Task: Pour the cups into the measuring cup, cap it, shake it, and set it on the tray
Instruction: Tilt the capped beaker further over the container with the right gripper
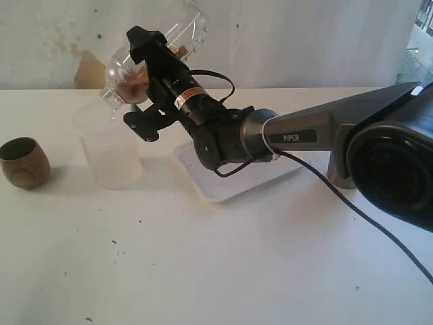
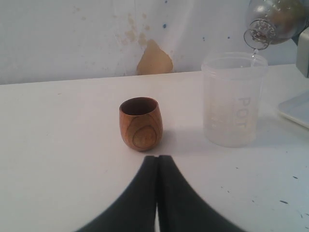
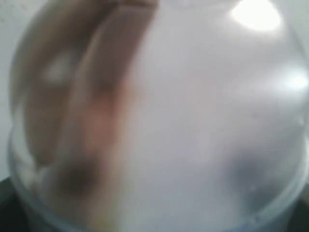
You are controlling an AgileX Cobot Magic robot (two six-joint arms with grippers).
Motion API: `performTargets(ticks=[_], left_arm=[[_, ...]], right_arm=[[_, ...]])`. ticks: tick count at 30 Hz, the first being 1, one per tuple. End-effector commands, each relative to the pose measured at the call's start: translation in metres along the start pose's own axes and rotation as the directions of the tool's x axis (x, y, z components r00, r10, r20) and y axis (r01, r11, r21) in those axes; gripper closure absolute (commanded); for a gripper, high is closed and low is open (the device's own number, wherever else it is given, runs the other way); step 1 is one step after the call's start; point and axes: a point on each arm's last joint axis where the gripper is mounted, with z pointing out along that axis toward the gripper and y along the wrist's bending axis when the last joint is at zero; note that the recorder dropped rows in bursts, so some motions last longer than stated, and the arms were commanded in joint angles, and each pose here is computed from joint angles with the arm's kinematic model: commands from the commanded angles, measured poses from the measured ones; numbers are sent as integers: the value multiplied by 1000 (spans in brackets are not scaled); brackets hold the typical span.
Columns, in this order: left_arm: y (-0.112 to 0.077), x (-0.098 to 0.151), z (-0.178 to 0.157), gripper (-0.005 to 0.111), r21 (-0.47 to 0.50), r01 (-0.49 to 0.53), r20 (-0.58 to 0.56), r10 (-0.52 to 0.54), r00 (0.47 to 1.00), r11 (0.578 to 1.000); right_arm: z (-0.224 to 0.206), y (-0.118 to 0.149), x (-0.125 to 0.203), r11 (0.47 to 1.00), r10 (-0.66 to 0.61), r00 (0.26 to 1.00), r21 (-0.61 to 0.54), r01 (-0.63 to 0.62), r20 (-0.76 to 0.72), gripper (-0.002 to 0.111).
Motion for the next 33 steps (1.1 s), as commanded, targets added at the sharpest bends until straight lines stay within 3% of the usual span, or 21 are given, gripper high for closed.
performTargets(ticks=[1,33], left_arm=[[0,0,0,106,3,-5,11,5,1000,1000],[0,0,0,106,3,-5,11,5,1000,1000]], right_arm=[[2,-16,9,995,-37,999,89,39,-30,108],[2,-21,1,980,-130,991,155,122,42,108]])
